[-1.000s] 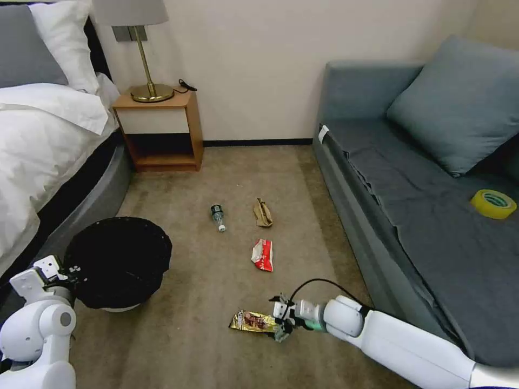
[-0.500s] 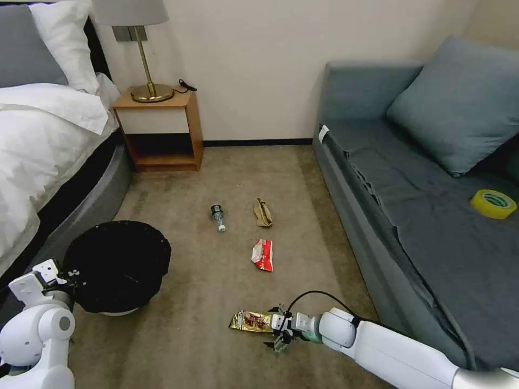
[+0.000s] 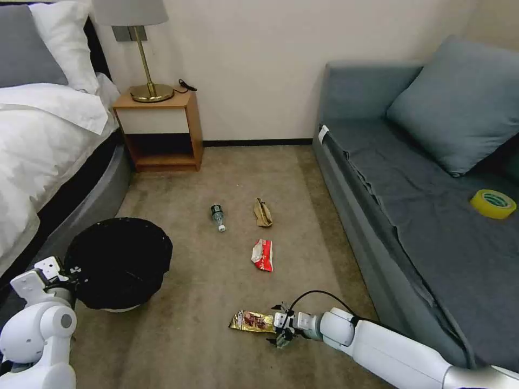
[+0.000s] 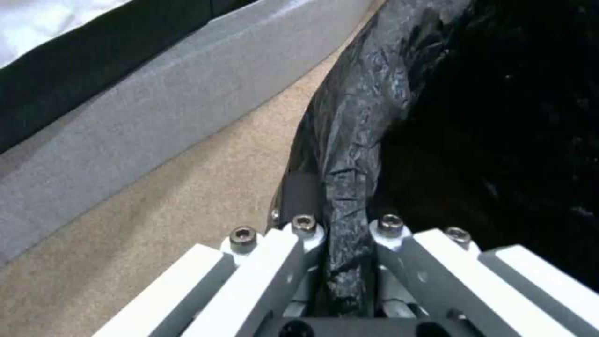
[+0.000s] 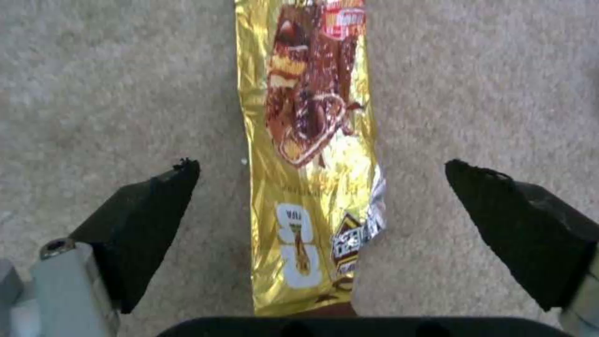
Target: Pick up the trash bin, then pick up the garbage on the floor and place it into the trash bin.
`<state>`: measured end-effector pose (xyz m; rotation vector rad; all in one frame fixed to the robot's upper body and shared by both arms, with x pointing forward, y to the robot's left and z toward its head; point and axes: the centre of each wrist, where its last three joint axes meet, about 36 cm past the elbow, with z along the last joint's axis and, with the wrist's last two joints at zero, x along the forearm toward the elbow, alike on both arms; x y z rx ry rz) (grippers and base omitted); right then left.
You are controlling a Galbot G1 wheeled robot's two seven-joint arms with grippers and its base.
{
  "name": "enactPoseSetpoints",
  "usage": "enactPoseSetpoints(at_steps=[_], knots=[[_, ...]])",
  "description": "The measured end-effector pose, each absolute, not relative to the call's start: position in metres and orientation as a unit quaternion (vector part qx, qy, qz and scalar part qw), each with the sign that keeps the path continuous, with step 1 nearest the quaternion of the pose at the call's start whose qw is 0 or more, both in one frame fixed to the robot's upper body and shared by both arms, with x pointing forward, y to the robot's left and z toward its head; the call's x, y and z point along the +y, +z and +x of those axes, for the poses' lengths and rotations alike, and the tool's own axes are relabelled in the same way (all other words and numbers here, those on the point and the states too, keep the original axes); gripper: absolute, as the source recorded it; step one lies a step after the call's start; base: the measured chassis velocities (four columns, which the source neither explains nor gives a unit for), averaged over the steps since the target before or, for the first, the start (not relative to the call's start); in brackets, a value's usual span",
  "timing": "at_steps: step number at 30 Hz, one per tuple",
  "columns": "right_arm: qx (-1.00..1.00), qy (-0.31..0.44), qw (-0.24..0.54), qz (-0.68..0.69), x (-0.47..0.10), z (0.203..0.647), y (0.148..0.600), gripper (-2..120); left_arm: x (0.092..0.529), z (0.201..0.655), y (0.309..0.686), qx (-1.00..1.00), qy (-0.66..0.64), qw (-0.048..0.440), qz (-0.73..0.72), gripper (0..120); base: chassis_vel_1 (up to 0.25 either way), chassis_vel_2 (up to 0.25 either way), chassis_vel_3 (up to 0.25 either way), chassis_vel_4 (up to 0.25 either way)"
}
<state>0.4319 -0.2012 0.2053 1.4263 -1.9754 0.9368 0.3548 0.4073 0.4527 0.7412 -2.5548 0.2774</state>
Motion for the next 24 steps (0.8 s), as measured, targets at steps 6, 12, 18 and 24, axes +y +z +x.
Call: enactPoseSetpoints(at_steps=[6,12,18,24], knots=[[-0.733,0.347,0.263,0.524,-0.202,0.432,0.201,100,0.407,0.355,0.453,-0.93,0.101,0.23,0.269,2,0.0,0.0,0.0,0.0],[-0.735,0.349,0.262,0.519,-0.202,0.433,0.197,85,0.407,0.355,0.454,-0.931,0.101,0.229,0.267,2,0.0,0.0,0.0,0.0],[-0.737,0.351,0.262,0.514,-0.203,0.434,0.193,74,0.406,0.354,0.455,-0.932,0.1,0.227,0.266,2,0.0,0.0,0.0,0.0],[-0.738,0.349,0.262,0.514,-0.203,0.433,0.191,59,0.405,0.354,0.454,-0.932,0.101,0.226,0.264,2,0.0,0.0,0.0,0.0]])
